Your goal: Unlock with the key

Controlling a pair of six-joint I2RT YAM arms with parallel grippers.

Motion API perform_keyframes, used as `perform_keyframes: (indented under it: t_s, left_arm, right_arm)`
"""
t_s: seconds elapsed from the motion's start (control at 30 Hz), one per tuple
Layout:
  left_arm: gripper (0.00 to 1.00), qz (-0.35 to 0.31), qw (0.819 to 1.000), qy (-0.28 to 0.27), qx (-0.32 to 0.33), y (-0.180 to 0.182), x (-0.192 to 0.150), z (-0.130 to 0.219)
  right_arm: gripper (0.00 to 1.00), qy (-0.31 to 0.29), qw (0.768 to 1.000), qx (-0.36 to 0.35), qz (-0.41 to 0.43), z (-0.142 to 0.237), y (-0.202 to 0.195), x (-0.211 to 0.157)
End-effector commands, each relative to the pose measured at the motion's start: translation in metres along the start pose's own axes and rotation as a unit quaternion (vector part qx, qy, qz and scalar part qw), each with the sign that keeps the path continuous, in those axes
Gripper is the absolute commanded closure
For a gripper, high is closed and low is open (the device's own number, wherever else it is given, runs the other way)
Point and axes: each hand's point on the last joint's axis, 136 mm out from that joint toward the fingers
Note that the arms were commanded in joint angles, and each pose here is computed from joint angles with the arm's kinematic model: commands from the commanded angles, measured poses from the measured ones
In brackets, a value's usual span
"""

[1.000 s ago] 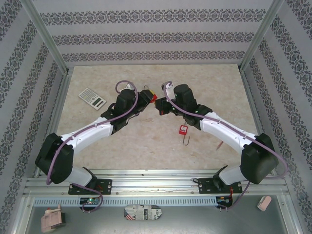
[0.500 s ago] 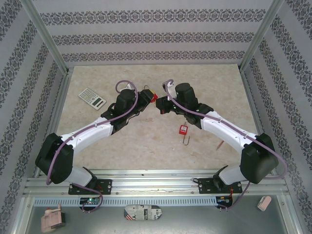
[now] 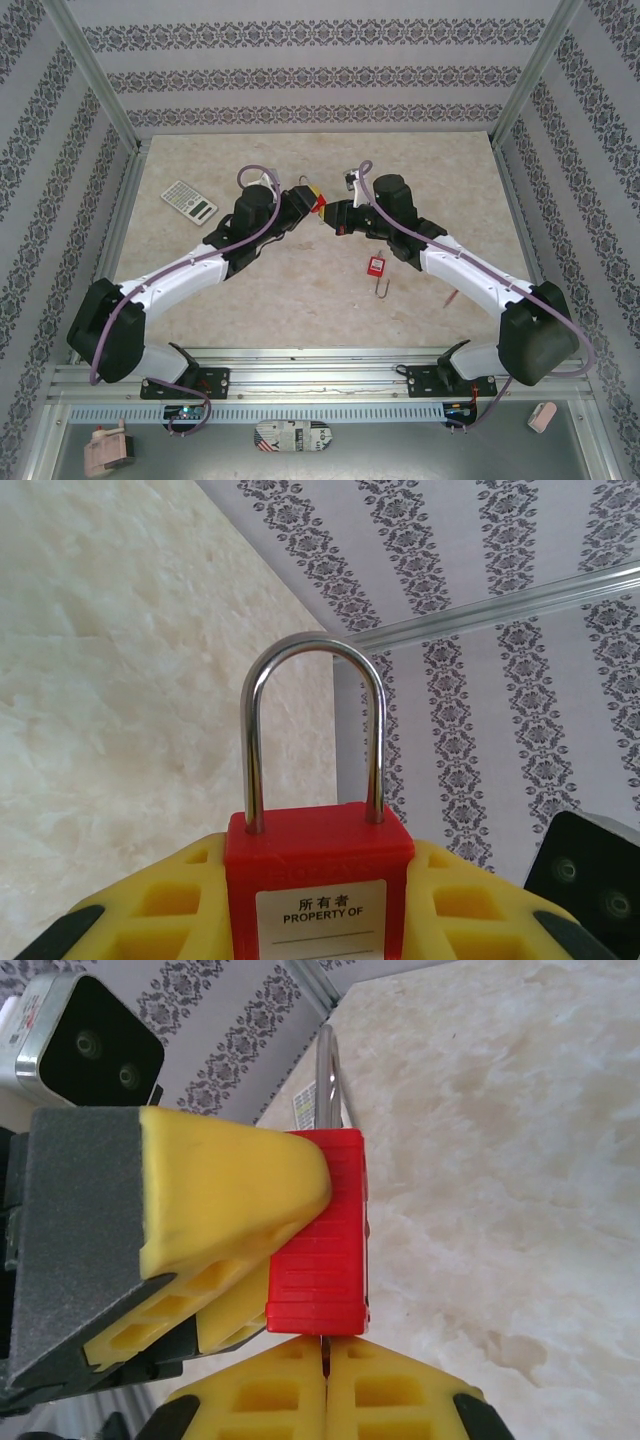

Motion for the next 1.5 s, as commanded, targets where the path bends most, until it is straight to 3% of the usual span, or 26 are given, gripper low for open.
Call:
perform_keyframes:
  t_s: [0.0, 0.17, 0.33, 0.5, 0.73, 0.93, 1.07, 1.13, 1.17, 1.2, 1.23, 1.47]
  left_arm:
    - [1.0, -0.04, 0.989, 0.119, -0.078, -0.034, -0.053, 0.019]
    - [1.0, -0.079, 0.98, 0.109, -0.148, -0.058, -0.051, 0.026]
    - [1.0, -0.123, 0.957, 0.093, -0.244, -0.09, -0.044, 0.043]
    - [1.0, -0.156, 0.926, 0.075, -0.336, -0.119, -0.035, 0.065]
    - [1.0, -0.179, 0.864, 0.064, -0.467, -0.157, -0.027, 0.096]
    - [1.0, -0.207, 0.843, 0.07, -0.491, -0.177, -0.029, 0.103]
    - [1.0, -0.196, 0.85, 0.073, -0.484, -0.179, -0.025, 0.094]
    - [1.0, -0.184, 0.864, 0.066, -0.464, -0.171, -0.017, 0.084]
    - [0.97, -0.178, 0.871, 0.061, -0.454, -0.166, -0.014, 0.081]
    - [0.8, -0.172, 0.879, 0.054, -0.442, -0.16, -0.008, 0.078]
    - [0.71, -0.163, 0.887, 0.047, -0.429, -0.153, -0.003, 0.076]
    - [0.52, -0.154, 0.941, 0.009, -0.302, -0.119, 0.019, 0.08]
  right_arm:
    - [1.0, -0.105, 0.994, 0.033, 0.018, 0.007, 0.014, 0.055]
    - [1.0, -0.117, 0.991, 0.066, -0.005, 0.01, 0.023, 0.065]
    - [1.0, -0.134, 0.985, 0.108, -0.03, 0.016, 0.036, 0.084]
    - [1.0, -0.148, 0.978, 0.14, -0.047, 0.021, 0.044, 0.106]
    - [1.0, -0.167, 0.968, 0.177, -0.063, 0.027, 0.051, 0.137]
    - [1.0, -0.174, 0.963, 0.195, -0.062, 0.032, 0.058, 0.157]
    - [1.0, -0.175, 0.963, 0.194, -0.059, 0.034, 0.057, 0.164]
    - [1.0, -0.173, 0.965, 0.19, -0.055, 0.033, 0.055, 0.164]
    - [1.0, -0.17, 0.966, 0.187, -0.054, 0.033, 0.053, 0.163]
    - [1.0, -0.166, 0.968, 0.18, -0.051, 0.032, 0.051, 0.16]
    - [1.0, -0.163, 0.971, 0.171, -0.048, 0.032, 0.049, 0.157]
    - [1.0, -0.14, 0.986, 0.096, -0.003, 0.039, 0.035, 0.138]
Point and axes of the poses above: each hand's point on the last joint's axis, 136 mm out from that joint toward the fingers, its own z axis back along the fingers, its own y axis along the line the jaws close on, x = y × z, and after that the axes turned 6 degrees about z, right-handed
